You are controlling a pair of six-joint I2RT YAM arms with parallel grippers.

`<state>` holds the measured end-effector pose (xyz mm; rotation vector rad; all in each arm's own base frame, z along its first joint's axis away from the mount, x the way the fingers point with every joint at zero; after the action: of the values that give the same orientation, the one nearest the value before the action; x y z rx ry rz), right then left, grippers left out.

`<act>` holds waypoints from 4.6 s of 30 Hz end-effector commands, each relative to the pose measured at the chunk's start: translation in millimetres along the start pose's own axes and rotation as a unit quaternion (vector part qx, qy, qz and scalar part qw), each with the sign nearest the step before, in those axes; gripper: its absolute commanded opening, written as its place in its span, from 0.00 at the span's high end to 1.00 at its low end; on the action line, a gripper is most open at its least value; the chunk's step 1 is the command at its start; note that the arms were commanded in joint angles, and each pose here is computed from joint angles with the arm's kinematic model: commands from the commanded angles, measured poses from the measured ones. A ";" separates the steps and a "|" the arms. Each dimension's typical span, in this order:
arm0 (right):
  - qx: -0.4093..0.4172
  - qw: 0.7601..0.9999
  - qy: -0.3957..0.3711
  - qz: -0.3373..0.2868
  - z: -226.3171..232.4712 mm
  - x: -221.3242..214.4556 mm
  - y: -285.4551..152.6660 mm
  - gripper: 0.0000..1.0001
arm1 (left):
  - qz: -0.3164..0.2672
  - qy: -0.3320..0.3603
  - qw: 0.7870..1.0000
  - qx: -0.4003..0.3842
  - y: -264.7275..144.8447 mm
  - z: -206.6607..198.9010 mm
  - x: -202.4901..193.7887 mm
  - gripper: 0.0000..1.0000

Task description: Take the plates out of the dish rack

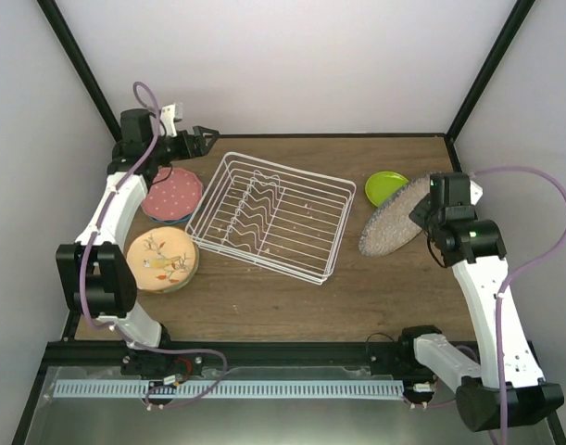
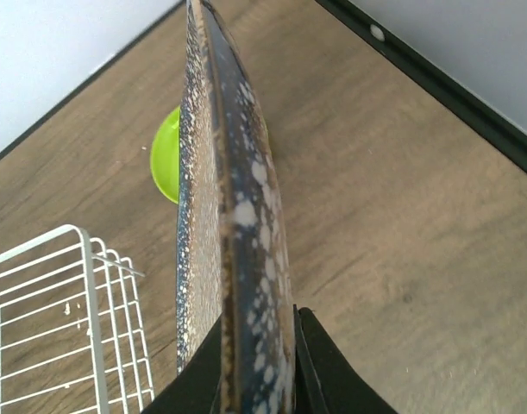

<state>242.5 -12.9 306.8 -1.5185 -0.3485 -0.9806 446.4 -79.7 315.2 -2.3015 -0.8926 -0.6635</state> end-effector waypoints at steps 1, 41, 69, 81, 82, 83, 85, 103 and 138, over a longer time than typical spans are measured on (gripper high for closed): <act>0.019 0.987 0.137 -0.087 -3.9 26.5 -24.8 0.99 | 0.004 0.006 1.000 -0.018 3.7 -5.7 7.6 0.00; -0.041 0.933 0.326 0.149 -31.9 -158.9 40.9 0.67 | 0.015 0.032 0.999 -0.028 -13.8 -22.7 3.8 0.00; -0.128 0.919 0.334 0.165 -55.7 -196.8 56.6 0.67 | 0.011 0.024 0.999 -0.028 -22.5 -24.1 -4.8 0.00; -0.156 0.918 0.335 0.144 -63.0 -193.0 58.4 0.66 | 0.009 0.023 0.999 -0.029 -22.0 -24.3 -3.5 0.00; -0.157 0.918 0.334 0.144 -63.2 -193.3 58.9 0.64 | 0.009 0.024 0.999 -0.029 -22.4 -24.7 -3.2 0.00; -0.157 0.918 0.335 0.143 -63.2 -193.4 59.7 0.64 | 0.009 0.023 0.999 -0.028 -22.0 -24.4 -3.4 0.00; -0.157 0.918 0.333 0.146 -62.8 -195.7 62.5 0.62 | 0.009 0.024 0.999 -0.029 -22.1 -24.4 -3.3 0.00; -0.140 0.921 0.320 0.171 -54.3 -207.1 78.3 0.47 | 0.012 0.023 0.999 -0.026 -23.7 -23.9 -6.2 0.00; -0.021 0.989 0.064 0.133 20.4 -52.6 85.0 0.00 | 0.030 0.033 0.993 0.109 -26.7 3.8 3.2 0.00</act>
<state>244.1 -4.9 195.2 -1.4279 0.1707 -1.0453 422.2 -75.0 334.9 -2.2182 -0.8282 -0.6596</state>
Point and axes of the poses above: each gripper's point midway between its finger pads, its own y axis out along the fingers, its own z axis along the line the jaws close on, x = y × z, the point moved 4 cm from there along -y, back along the fingers, and after that the axes turned 15 degrees about -y, right-handed, at the moved point
